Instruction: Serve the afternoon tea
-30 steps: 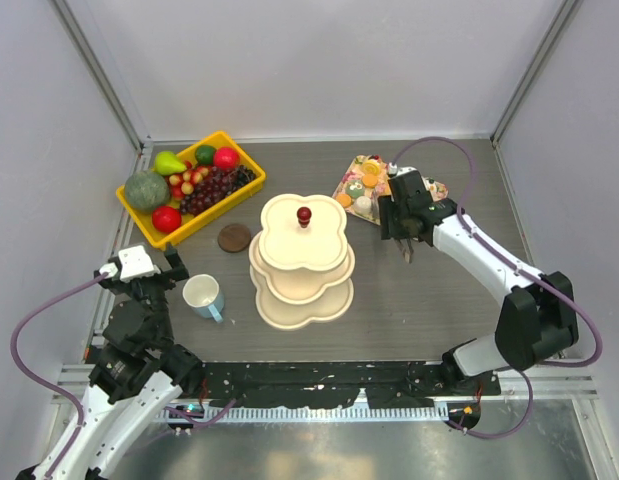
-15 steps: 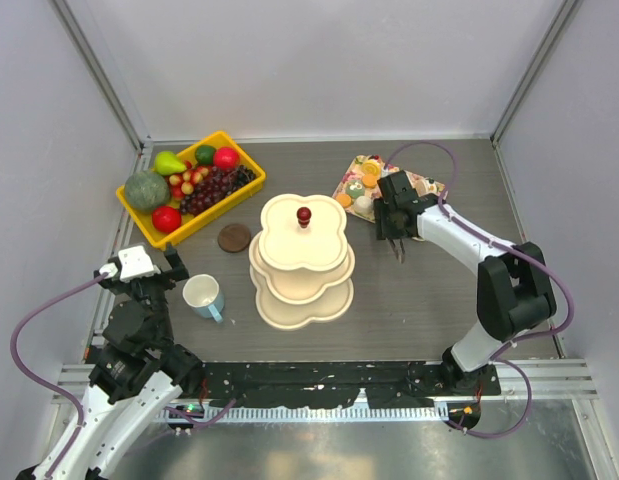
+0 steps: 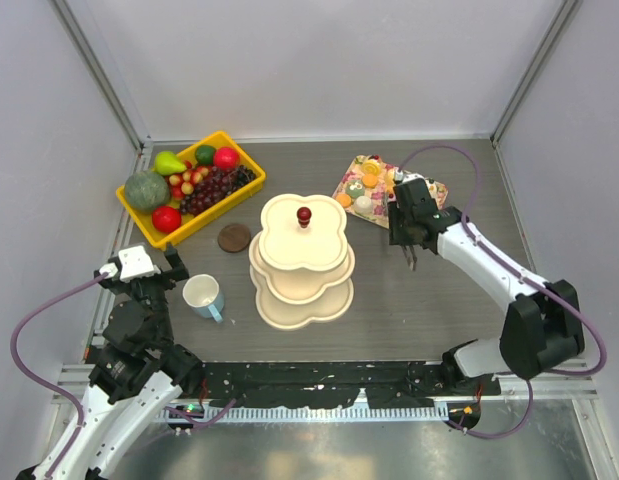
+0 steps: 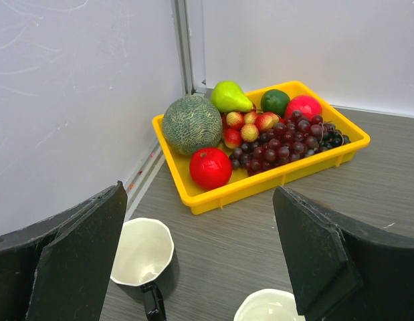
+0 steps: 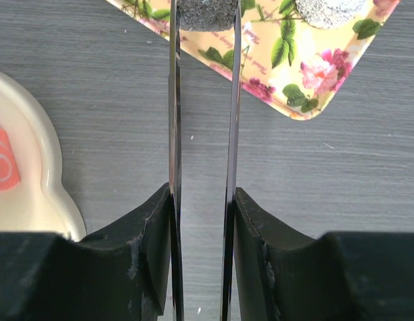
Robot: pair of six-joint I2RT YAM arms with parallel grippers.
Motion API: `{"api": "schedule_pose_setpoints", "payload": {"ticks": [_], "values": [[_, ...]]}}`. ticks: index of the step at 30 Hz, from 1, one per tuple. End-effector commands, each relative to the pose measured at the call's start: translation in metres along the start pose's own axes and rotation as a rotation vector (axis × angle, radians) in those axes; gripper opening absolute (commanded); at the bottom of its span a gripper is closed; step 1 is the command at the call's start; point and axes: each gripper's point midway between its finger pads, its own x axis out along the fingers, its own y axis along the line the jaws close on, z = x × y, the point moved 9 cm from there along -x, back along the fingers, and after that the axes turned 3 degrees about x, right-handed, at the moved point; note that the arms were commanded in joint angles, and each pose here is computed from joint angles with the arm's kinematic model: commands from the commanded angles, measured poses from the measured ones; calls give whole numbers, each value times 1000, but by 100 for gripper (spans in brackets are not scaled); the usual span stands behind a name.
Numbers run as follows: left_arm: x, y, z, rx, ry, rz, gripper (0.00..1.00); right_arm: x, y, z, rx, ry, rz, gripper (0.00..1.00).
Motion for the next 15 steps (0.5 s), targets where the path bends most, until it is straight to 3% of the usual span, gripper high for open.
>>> {"api": "schedule_pose_setpoints", "payload": {"ticks": [1,15], "values": [[1,0,4,-30,-16,13,99,-29,-7,-4,5,-65,44,32],[3,-1,4,-14,-12,19,99,-102,20,-93,-21,-64,263,29]]}}
